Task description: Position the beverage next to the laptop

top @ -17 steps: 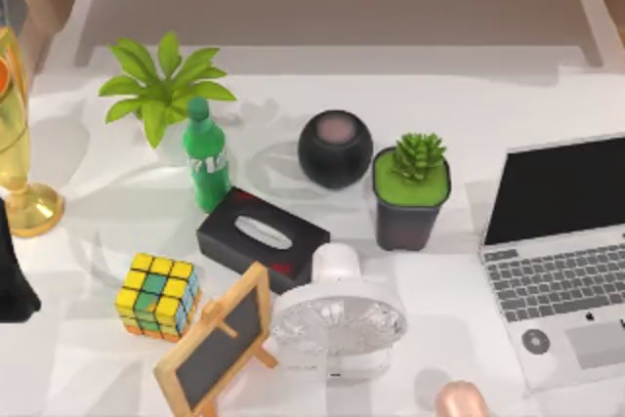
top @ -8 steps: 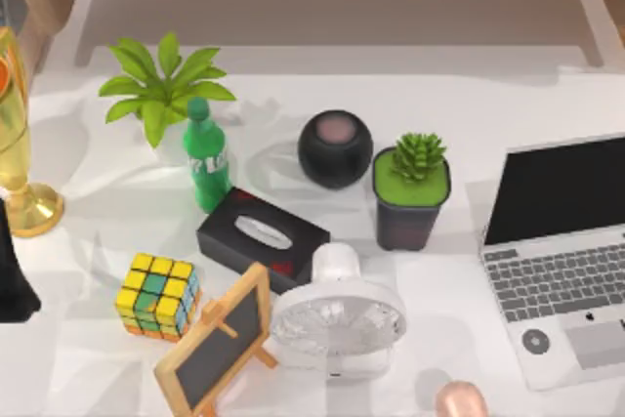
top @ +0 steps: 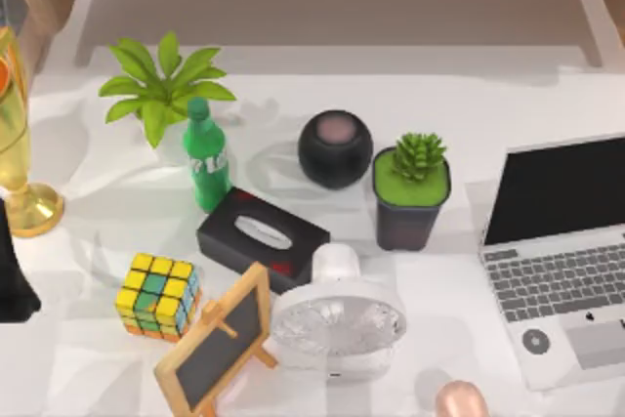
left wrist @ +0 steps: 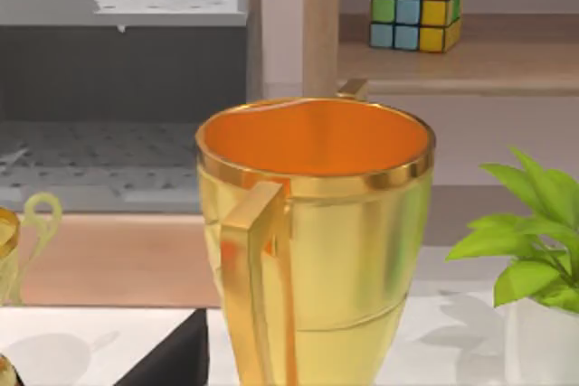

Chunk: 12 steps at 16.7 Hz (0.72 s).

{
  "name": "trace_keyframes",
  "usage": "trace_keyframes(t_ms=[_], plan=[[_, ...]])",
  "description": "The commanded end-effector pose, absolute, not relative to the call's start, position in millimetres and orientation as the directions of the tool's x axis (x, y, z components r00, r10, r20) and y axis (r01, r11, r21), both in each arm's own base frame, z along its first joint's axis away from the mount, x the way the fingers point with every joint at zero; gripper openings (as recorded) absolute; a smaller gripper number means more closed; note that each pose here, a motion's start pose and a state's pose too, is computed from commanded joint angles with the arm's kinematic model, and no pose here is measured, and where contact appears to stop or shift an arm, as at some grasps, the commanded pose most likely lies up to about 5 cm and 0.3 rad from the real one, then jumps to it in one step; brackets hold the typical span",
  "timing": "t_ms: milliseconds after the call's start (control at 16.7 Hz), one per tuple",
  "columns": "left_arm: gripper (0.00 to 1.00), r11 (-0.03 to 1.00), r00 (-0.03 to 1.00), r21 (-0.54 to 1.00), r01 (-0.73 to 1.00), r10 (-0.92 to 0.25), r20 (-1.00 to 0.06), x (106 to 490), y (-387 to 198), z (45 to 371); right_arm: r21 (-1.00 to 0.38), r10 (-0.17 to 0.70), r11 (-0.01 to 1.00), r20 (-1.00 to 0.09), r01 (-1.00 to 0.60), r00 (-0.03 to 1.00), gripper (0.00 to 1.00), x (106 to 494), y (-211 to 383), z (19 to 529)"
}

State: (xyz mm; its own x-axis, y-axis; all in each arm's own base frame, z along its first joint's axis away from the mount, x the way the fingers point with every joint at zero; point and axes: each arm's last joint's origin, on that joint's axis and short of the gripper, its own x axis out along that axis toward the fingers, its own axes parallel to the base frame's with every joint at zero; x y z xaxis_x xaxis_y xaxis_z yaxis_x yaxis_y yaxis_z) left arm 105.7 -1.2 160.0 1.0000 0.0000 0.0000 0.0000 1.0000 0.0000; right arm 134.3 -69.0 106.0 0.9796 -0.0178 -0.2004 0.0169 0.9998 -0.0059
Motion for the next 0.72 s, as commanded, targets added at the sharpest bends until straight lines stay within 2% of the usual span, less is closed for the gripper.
trace_keyframes(t_ms=[360,720], plan=[[1.0,1.0,1.0,0.0,0.0,0.0,0.0,105.7,-1.2,160.0,-0.006,-0.018,1.0,-0.2,0.017,0.98,0.98,134.3,-69.0,106.0],[1.0,1.0,1.0,0.0,0.0,0.0,0.0,105.7,-1.2,160.0,-0.006,-0.018,1.0,-0.2,0.017,0.98,1.0,134.3,-69.0,106.0]])
